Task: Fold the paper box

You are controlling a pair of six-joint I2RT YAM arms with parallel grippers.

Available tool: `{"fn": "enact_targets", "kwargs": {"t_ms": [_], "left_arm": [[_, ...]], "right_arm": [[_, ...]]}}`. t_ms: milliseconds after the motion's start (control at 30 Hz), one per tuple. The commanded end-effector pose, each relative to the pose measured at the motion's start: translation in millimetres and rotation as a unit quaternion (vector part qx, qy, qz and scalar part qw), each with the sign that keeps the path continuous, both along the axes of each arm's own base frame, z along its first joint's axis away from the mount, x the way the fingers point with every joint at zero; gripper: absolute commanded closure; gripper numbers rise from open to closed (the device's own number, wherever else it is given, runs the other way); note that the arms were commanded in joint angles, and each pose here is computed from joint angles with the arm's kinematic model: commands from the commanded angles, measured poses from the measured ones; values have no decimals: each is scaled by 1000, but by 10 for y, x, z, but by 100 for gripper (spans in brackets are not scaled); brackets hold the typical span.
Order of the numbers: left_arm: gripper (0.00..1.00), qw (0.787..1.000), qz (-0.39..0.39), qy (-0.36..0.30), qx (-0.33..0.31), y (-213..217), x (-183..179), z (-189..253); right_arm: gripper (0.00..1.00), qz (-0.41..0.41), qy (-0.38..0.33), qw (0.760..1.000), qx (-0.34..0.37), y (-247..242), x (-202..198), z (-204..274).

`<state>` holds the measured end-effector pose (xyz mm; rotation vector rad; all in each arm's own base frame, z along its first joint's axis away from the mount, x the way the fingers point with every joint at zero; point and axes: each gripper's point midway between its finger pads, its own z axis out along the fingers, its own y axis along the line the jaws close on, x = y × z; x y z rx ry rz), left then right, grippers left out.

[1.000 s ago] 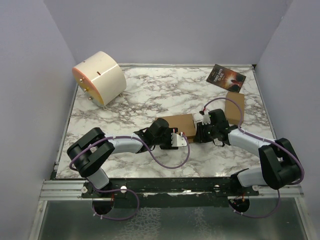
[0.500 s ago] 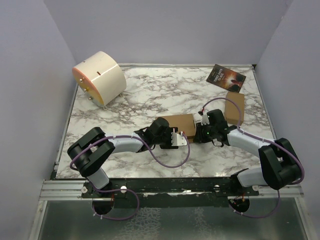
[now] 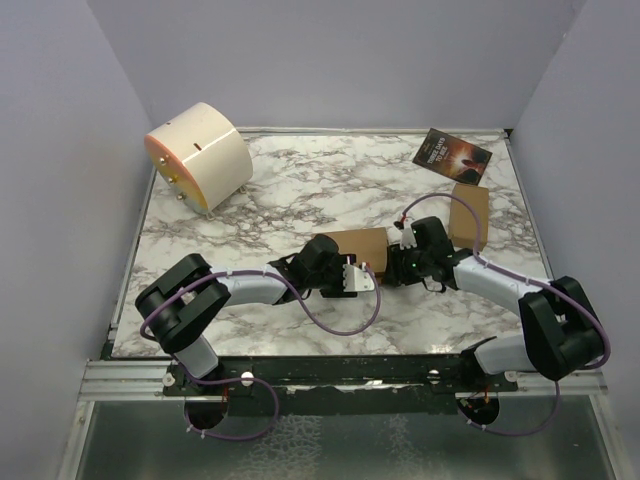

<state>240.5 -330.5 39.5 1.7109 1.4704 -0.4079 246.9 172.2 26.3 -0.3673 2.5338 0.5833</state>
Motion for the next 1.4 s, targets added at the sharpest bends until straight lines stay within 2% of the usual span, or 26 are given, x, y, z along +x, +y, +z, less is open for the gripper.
{"fn": "enact_targets", "kwargs": {"t_ms": [0,267,433,700,800,867,933,1033,1167,1367], "left_arm": [[47,999,-20,43,9,-11,-156,-143],[47,999,-20,45,11,-8,-155,-153],[47,999,-18,44,12,0,-151,-147],[47,999,-16,44,6,-17,-133,-100],[47,999,-16,42,4,-25,-129,-76],[47,999,-15,42,4,-23,-122,-71],[47,999,-15,42,3,-25,-120,-63],[47,999,-14,41,4,-25,-116,-52],[47,999,-9,41,1,-26,-99,-32],[42,999,16,32,-26,-69,-6,145]], "right_arm": [[57,4,-9,1000,0,30,27,119],[55,4,-20,1000,4,35,66,213],[44,3,-18,1000,9,40,99,367],[36,12,-33,999,39,47,169,729],[32,60,-62,994,68,142,239,1006],[25,145,-99,981,84,264,232,1229],[22,265,-150,947,104,397,152,1438],[17,380,-197,896,120,472,-24,1549],[9,433,-287,852,67,388,-11,1499],[7,501,-316,804,52,321,-156,1387]]}}
